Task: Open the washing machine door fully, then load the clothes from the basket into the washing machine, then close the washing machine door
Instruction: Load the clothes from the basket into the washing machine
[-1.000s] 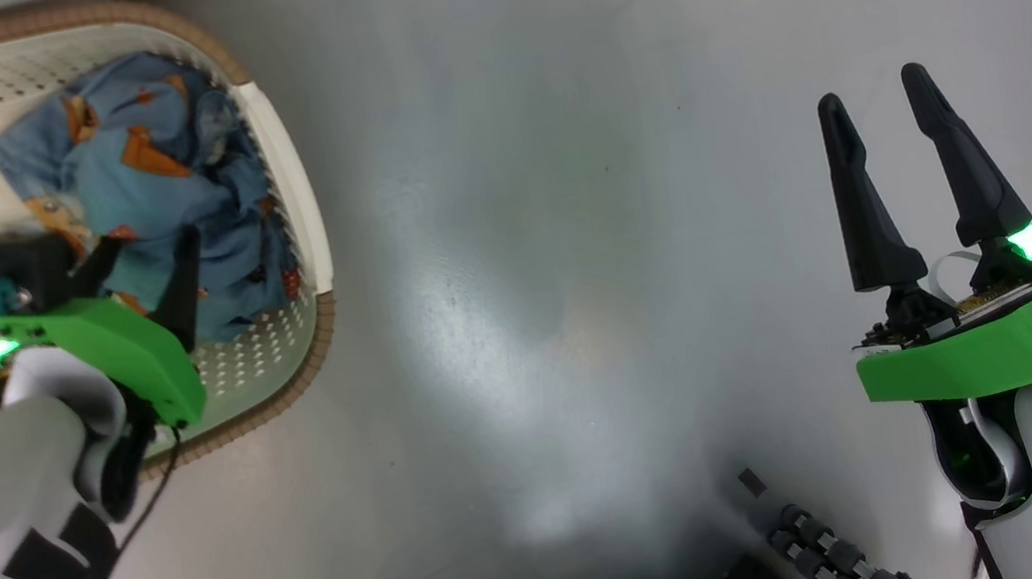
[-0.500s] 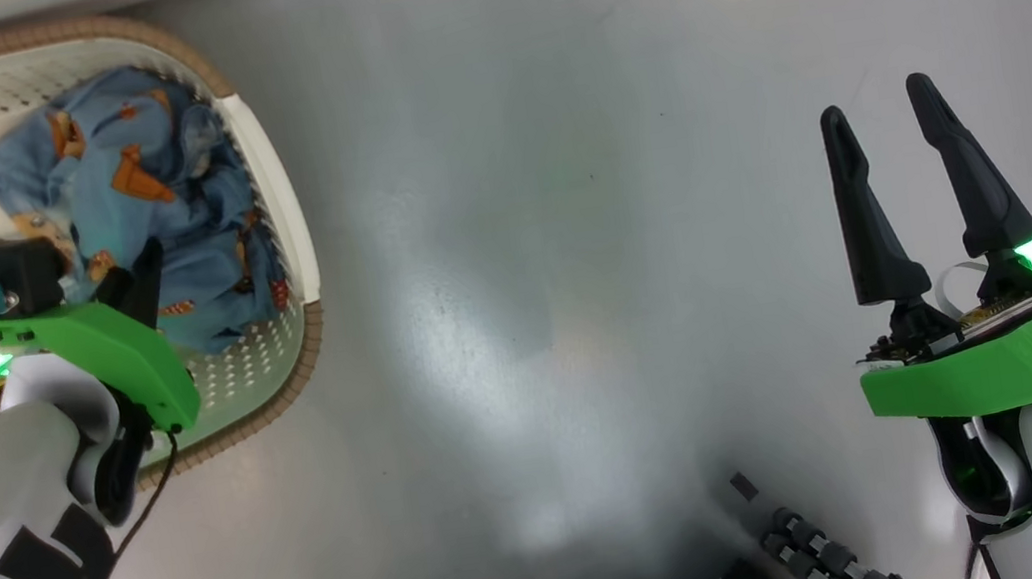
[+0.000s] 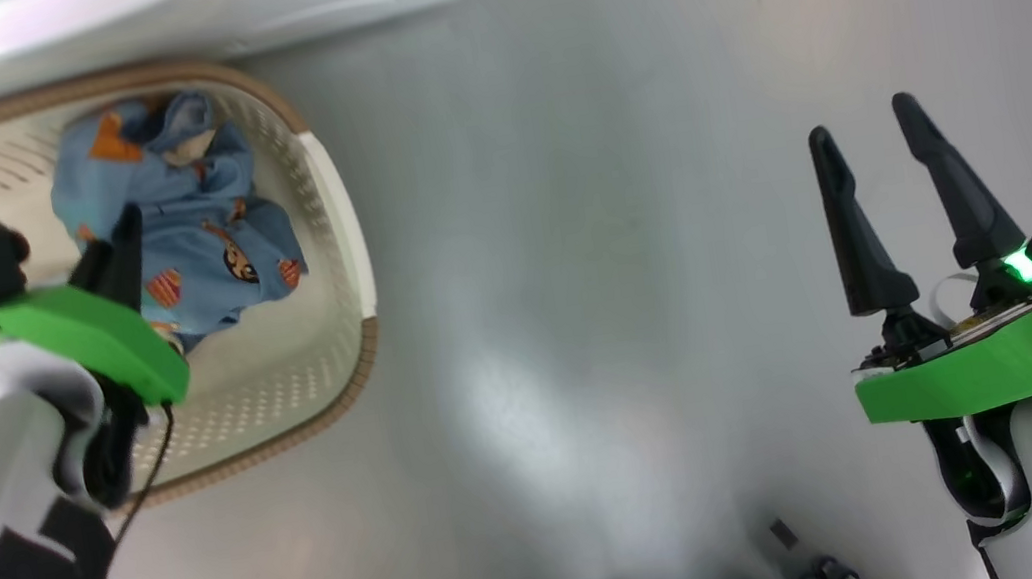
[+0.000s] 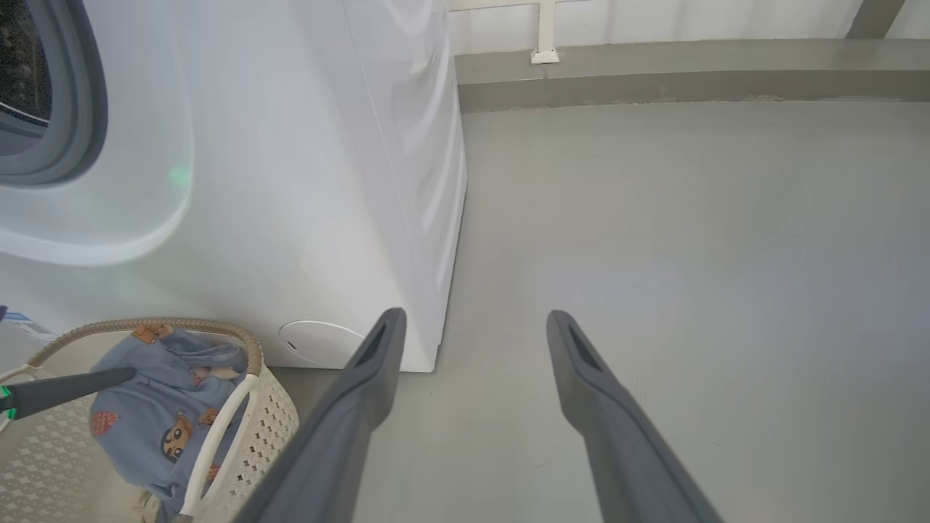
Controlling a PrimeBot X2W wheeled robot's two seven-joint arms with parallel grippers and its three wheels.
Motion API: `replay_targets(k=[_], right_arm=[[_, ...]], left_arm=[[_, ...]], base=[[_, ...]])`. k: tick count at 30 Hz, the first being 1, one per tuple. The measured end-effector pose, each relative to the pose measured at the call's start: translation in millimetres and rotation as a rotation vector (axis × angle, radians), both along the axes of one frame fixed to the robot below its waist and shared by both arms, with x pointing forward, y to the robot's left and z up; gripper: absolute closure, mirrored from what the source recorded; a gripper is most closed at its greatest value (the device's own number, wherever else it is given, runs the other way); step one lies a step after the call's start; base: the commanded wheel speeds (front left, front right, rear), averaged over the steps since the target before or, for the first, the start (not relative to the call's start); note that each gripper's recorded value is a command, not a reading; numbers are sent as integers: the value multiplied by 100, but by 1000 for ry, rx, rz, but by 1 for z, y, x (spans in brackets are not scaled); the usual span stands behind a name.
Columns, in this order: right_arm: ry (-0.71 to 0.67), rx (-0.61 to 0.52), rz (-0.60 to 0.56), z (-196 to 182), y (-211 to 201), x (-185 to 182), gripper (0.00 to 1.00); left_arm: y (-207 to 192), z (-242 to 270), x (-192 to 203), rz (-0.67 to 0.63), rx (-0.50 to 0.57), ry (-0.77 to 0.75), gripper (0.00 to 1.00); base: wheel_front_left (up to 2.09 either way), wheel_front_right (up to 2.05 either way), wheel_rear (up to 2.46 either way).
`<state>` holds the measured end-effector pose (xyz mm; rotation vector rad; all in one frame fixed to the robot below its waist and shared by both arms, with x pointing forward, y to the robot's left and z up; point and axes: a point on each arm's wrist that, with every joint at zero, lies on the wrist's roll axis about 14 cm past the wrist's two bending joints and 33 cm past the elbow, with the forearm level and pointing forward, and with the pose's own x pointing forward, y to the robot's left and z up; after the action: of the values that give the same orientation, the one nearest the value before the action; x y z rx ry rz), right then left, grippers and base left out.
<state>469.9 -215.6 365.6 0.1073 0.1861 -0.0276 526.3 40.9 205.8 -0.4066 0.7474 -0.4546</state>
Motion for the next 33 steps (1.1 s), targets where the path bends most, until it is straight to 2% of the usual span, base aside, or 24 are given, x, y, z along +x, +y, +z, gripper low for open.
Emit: replay_targets(k=[6, 15, 33], right_arm=[[-45, 9, 43, 24, 9, 0, 0], [-112, 7, 76, 58, 13, -3, 0], [-191, 31, 86, 110, 12, -57, 0]], left_arm=[[19, 36, -14, 31, 30, -76, 100], [31, 101, -9, 82, 31, -229, 100], [101, 221, -58, 257, 110, -540, 100]], base=[[0, 0, 0], [0, 0, 0], [0, 0, 0]])
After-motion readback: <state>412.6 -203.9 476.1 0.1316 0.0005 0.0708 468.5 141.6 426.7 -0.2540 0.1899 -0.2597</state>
